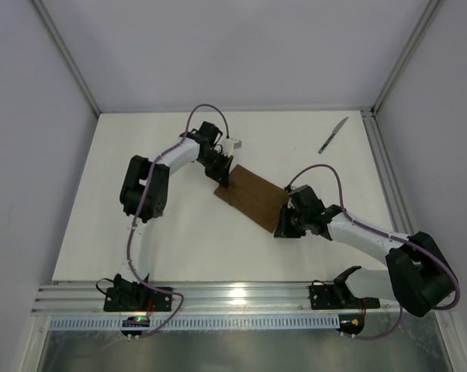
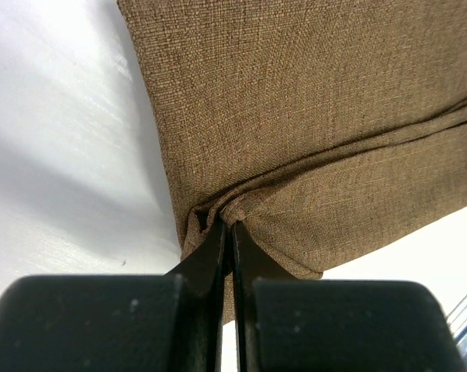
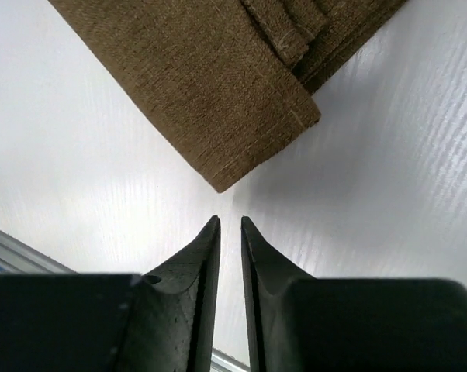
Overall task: Fold the napkin into a case and place the utensils inside
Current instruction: Rotate the 2/3-rectangle-folded napkin at the center of the board.
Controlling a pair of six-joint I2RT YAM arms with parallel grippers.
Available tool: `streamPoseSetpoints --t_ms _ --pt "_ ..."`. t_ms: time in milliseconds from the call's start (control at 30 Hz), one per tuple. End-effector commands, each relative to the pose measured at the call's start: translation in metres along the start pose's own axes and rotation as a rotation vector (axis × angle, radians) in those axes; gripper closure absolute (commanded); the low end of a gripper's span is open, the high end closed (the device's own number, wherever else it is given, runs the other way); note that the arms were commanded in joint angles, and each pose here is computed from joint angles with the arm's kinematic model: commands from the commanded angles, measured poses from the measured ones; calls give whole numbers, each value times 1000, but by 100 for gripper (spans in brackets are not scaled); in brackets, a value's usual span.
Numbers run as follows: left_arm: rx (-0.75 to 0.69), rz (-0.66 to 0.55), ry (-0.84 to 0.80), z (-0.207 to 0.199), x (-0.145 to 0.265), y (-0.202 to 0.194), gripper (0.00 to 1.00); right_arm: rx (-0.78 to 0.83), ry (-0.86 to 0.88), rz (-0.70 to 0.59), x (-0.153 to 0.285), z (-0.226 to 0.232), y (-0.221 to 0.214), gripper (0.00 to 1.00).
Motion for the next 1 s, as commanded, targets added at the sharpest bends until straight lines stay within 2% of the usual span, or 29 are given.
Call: streamPoseSetpoints --t_ms 0,67,100,167,300,433,533,667,967 --pt "105 24 -1 0 -6 -22 100 24 25 -26 21 11 11 78" --pt "144 2 -2 -3 -6 -26 100 18 47 -42 27 17 18 69" --pt "165 -13 3 0 -4 -26 100 -1 49 -48 27 16 20 58" --pt "200 -39 23 2 -2 -26 100 -39 69 -65 26 17 25 52" --pt "238 -67 52 9 2 -26 100 -123 96 -103 18 9 32 47" --pt "270 -87 60 5 4 -30 100 -120 122 -155 9 12 58 46" --pt "308 -107 79 7 5 -33 100 -116 123 -151 0 10 68 50" --pt "366 -150 106 14 11 -35 100 -136 105 -127 -13 2 73 64" --pt "493 -198 115 16 20 -44 100 -113 34 -131 -27 -24 101 86"
Point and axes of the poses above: each gripper's point midway between its finger pads, its own x axis back along the fingers, its own z axis along the line the jaws close on, y = z × x, the point moved 2 cm from there along x, back along the fingers, and after that the axes turned 7 degrees about -x, right-handed, at the moved point
